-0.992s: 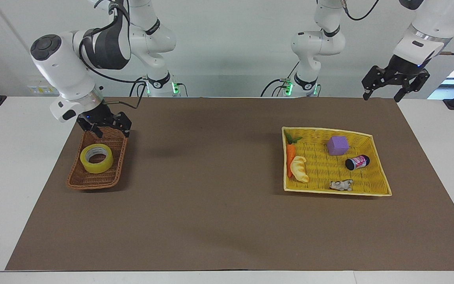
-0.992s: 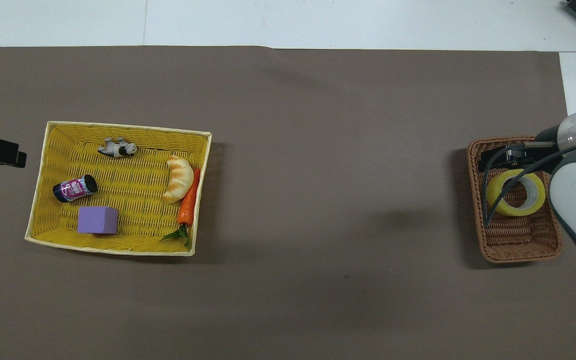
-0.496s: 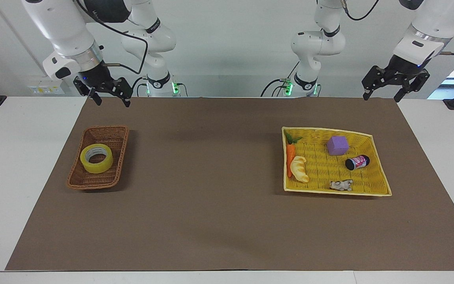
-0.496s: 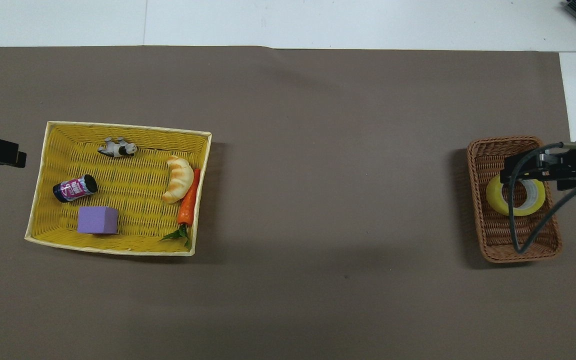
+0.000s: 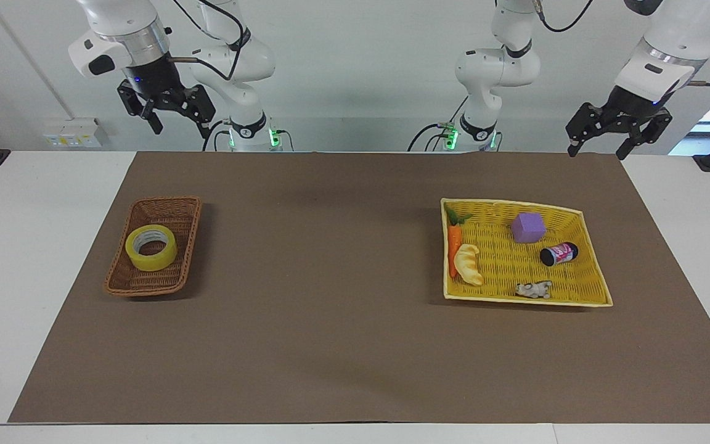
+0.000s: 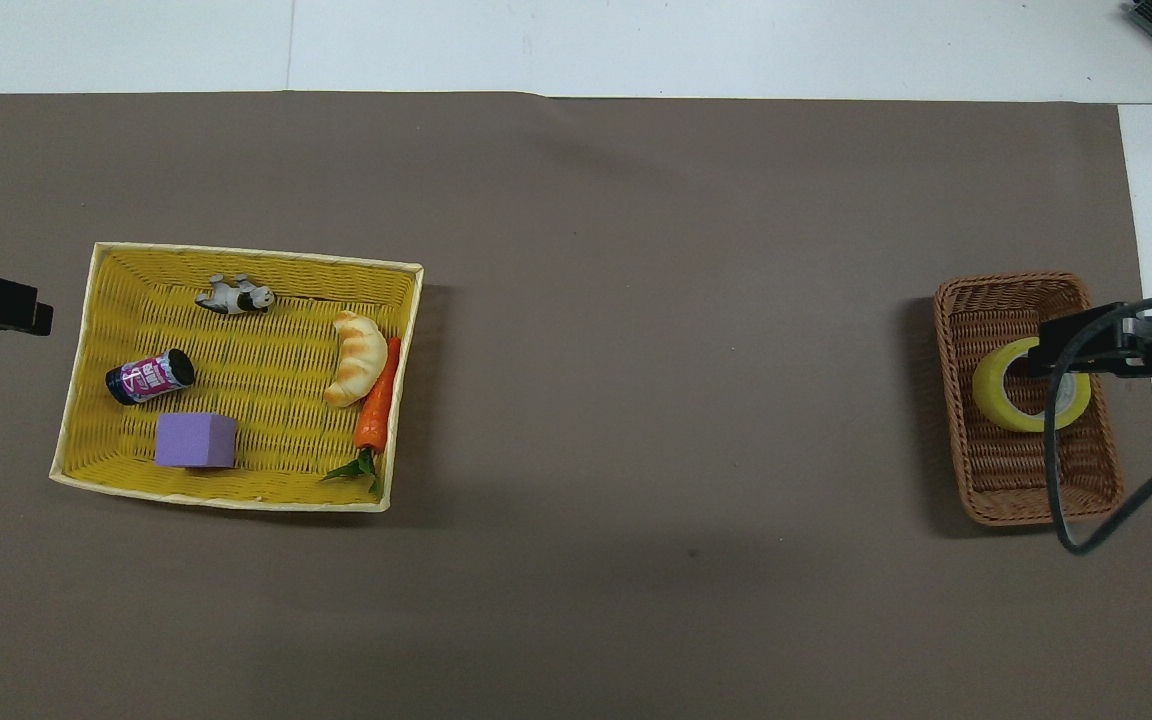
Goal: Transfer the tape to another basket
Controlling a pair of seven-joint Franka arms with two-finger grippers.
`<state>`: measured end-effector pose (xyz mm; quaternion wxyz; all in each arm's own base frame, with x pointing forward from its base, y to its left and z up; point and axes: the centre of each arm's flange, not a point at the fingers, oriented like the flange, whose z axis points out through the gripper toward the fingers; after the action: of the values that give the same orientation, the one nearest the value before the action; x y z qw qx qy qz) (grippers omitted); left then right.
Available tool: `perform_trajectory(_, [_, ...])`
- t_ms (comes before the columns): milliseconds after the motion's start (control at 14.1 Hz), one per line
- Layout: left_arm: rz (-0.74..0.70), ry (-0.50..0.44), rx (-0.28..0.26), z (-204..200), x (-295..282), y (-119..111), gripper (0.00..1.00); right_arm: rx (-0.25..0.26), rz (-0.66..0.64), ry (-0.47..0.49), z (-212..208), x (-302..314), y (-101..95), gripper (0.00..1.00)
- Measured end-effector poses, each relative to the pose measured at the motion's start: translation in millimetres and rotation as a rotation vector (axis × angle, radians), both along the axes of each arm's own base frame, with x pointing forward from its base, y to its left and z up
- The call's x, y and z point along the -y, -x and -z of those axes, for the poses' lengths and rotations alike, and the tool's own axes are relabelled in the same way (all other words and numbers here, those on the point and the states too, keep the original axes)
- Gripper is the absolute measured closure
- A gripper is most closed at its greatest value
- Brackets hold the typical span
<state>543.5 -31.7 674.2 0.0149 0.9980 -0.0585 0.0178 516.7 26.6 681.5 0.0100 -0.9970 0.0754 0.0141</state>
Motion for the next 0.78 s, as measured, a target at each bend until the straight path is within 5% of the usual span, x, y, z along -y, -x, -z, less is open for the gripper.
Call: perform_trajectory(780, [0.0,0.0,0.0,0.0,0.0,0.0,0.0,-0.01,-0.123,0.031,-17.5,20.9,13.6,0.0])
